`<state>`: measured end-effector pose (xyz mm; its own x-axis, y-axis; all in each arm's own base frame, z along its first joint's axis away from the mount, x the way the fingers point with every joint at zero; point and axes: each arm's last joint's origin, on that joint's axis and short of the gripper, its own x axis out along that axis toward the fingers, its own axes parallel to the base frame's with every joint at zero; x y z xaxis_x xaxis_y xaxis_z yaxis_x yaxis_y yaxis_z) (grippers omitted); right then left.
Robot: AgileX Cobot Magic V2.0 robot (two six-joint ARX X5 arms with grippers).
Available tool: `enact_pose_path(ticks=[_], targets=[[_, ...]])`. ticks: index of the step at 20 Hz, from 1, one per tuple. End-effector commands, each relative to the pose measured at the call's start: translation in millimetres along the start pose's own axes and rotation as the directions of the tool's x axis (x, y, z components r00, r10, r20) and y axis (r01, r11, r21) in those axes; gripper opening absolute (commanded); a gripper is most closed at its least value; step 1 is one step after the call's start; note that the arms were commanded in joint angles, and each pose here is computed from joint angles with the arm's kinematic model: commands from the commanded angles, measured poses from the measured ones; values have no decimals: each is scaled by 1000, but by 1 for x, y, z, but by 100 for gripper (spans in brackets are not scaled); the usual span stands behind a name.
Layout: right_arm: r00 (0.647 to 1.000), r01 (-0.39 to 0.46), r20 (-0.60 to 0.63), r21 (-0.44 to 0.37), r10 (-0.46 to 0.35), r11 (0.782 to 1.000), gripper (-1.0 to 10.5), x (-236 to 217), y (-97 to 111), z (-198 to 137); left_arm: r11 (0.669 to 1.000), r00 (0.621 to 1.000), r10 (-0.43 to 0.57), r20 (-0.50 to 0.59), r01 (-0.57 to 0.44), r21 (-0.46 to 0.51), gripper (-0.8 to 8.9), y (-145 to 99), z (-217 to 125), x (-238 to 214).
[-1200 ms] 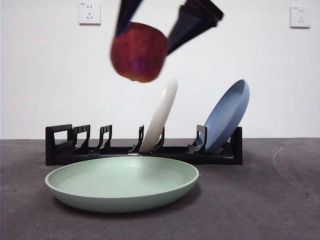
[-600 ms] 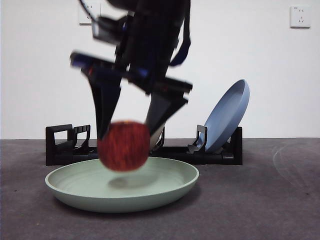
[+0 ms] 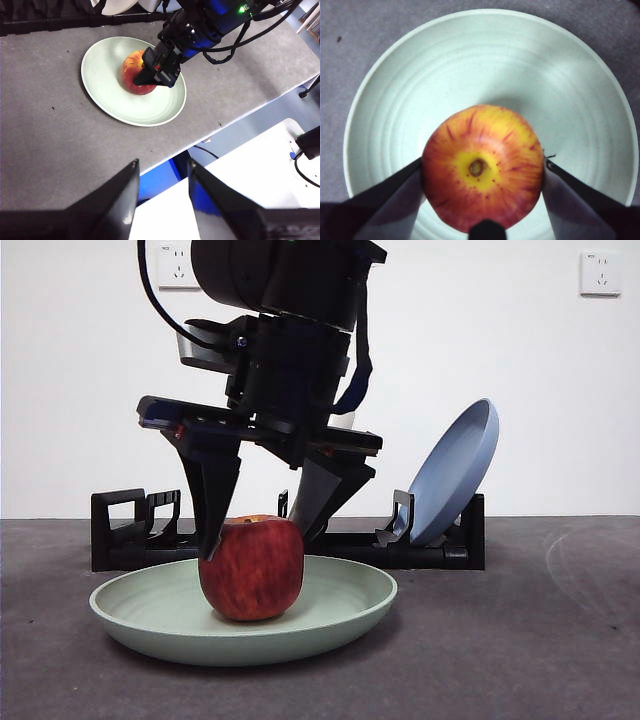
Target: Take the green plate from the plate rack,put the plate on the table,take the apple from the table,put the apple in the plate
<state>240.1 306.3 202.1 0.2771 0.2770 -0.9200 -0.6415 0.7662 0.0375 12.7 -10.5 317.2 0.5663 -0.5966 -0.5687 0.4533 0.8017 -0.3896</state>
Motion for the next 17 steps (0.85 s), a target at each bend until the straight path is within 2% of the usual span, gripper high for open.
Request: enact_pose_path(ticks=[1, 3, 4, 11, 17], targets=[[1000, 7, -25, 7, -7, 1000, 461, 9, 0, -2, 1000, 1000, -6, 7, 7, -8, 157, 0, 0, 0], [1000, 7, -26, 7, -7, 1000, 603, 9, 0, -2, 1000, 1000, -6, 7, 6, -6, 157, 0, 0, 0], [1000, 7, -25, 7, -7, 1000, 639, 9, 0, -2, 1000, 1000, -6, 7, 6, -5, 157, 0, 0, 0], [999, -6, -37, 22, 7, 1000, 637, 7, 0, -3, 1000, 1000, -6, 7, 6, -3, 157, 0, 0, 0], [997, 3, -75, 19, -1, 1000, 635, -13, 0, 4, 1000, 1000, -14, 18, 14, -3, 157, -1, 1, 0]])
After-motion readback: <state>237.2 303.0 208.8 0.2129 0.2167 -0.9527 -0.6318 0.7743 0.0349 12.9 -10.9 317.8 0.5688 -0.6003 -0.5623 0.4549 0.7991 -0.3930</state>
